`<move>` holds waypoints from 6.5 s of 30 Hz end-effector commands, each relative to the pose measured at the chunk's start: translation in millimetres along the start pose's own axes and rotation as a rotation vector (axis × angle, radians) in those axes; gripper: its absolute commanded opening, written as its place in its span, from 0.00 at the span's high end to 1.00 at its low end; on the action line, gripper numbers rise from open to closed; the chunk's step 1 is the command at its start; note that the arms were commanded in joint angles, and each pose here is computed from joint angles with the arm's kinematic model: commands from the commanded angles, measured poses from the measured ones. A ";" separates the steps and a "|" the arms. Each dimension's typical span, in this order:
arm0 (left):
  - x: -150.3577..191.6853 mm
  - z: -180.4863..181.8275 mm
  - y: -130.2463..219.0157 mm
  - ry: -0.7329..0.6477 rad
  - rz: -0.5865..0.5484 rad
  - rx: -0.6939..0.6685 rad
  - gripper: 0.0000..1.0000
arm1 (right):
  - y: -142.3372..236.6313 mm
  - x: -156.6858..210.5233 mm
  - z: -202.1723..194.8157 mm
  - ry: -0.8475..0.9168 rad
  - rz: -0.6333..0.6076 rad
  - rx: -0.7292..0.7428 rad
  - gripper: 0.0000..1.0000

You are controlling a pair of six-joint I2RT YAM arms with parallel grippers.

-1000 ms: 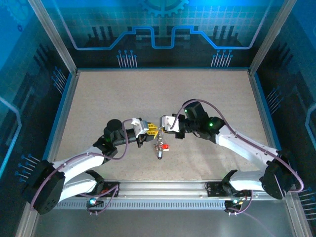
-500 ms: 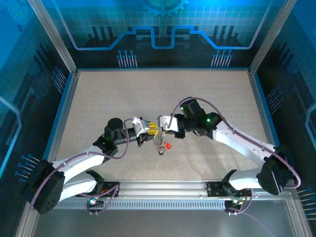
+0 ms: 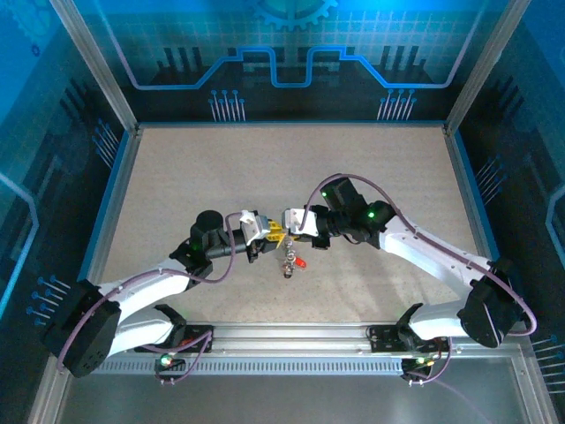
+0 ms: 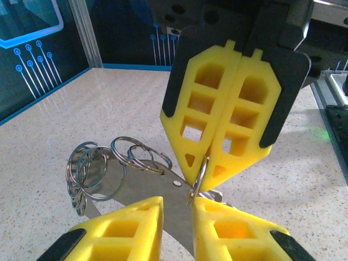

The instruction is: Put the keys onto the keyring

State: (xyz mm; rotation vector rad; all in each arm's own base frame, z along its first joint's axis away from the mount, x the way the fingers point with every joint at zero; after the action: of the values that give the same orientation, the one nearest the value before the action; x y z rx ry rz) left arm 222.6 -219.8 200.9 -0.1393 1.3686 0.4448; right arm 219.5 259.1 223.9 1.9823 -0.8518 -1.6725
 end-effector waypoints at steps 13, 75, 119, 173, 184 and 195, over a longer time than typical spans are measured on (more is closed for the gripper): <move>-18.7 -5.6 -7.5 -0.090 -0.053 0.033 1.00 | -1.4 -14.0 0.2 0.014 -0.087 -0.010 1.00; -12.6 8.6 -9.9 -0.058 -0.076 -0.047 0.79 | 26.8 -5.8 -12.1 -0.007 -0.115 0.009 0.97; -11.3 11.3 -15.3 -0.002 0.028 -0.012 0.94 | 24.8 -20.9 -9.5 -0.022 -0.160 -0.049 0.96; -34.8 2.5 -3.1 -0.048 -0.163 0.040 1.00 | 35.0 -5.0 -8.5 -0.094 -0.172 -0.036 0.74; -42.3 3.6 -2.0 -0.029 -0.217 0.036 1.00 | 25.0 -5.5 -8.7 -0.108 -0.165 -0.068 0.77; -44.1 4.0 -1.2 -0.035 -0.252 0.026 1.00 | 21.0 4.5 -13.3 -0.174 -0.115 -0.062 1.00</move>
State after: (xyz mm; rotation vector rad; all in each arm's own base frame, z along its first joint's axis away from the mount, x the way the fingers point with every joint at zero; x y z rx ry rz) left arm 223.2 -230.4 228.8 -0.2329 1.3512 0.2866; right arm 227.8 240.9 238.9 1.9400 -0.7322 -1.9113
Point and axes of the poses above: each hand's point on the last joint's axis, 136 mm out from that joint toward the fingers, its own y axis back along the fingers, its own z axis along the line the jaws close on, x = y × z, the point moved 5 cm from there along y, back along the fingers, and after that the axes turned 7 degrees about -y, right-handed, at the moved point
